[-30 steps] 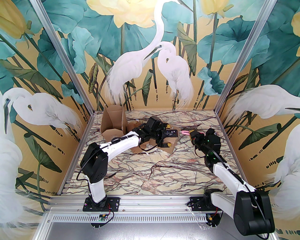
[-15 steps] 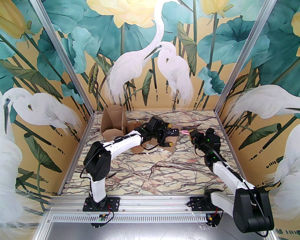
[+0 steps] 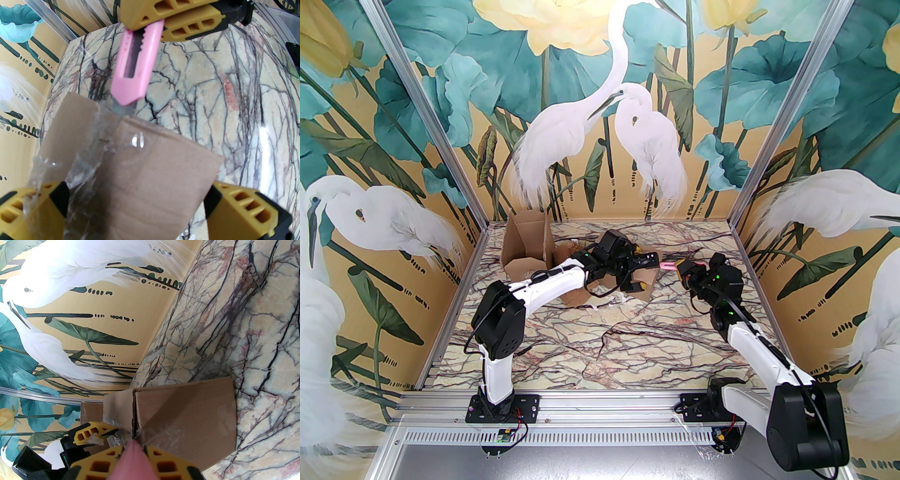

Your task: Unpack the express box

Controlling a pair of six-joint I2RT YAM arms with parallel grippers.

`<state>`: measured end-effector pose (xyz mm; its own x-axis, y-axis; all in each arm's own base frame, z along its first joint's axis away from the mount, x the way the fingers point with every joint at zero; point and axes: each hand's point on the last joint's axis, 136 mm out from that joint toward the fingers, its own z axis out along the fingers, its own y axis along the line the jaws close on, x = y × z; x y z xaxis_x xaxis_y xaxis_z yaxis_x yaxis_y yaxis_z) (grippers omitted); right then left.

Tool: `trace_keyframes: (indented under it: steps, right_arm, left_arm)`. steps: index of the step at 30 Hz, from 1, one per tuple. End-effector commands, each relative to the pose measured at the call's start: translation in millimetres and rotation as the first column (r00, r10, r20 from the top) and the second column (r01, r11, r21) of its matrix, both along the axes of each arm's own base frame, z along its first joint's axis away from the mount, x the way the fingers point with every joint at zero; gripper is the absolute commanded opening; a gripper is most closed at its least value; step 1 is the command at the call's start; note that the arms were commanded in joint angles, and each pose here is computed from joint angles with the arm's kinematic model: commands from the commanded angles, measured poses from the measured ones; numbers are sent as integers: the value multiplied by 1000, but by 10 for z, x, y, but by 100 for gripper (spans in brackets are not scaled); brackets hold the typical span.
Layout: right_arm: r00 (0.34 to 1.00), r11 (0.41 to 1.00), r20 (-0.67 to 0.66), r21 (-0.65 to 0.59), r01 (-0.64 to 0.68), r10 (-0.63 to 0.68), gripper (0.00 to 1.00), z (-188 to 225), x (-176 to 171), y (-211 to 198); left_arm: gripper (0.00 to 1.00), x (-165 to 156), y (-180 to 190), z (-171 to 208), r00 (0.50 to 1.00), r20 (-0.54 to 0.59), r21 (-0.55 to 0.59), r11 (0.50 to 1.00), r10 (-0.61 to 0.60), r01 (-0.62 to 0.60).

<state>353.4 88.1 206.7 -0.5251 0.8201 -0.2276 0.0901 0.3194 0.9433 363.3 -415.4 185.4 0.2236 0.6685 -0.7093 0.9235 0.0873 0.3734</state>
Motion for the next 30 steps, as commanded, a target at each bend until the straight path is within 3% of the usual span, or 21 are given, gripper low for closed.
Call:
trace_keyframes:
  steps: [1,6,10,20,30]
  right_arm:
    - [990,991,-28,21,-135,135,0,-49,-172,207]
    - [989,989,-35,38,-144,145,0,-122,-89,192]
    - [983,983,-34,42,-179,180,0,-154,-42,220]
    - [973,970,-18,85,-226,228,0,-135,-151,294]
    - [978,974,-11,86,-209,210,0,15,-268,252]
  left_arm:
    - [98,227,62,278,999,19,-105,994,40,-38]
    - [93,23,114,43,997,-45,-45,997,-64,62]
    - [92,0,120,-42,995,-69,-36,997,-66,64]
    - [91,435,109,150,991,-43,-112,985,126,-130]
    - [92,510,176,78,974,-106,-69,976,199,-207]
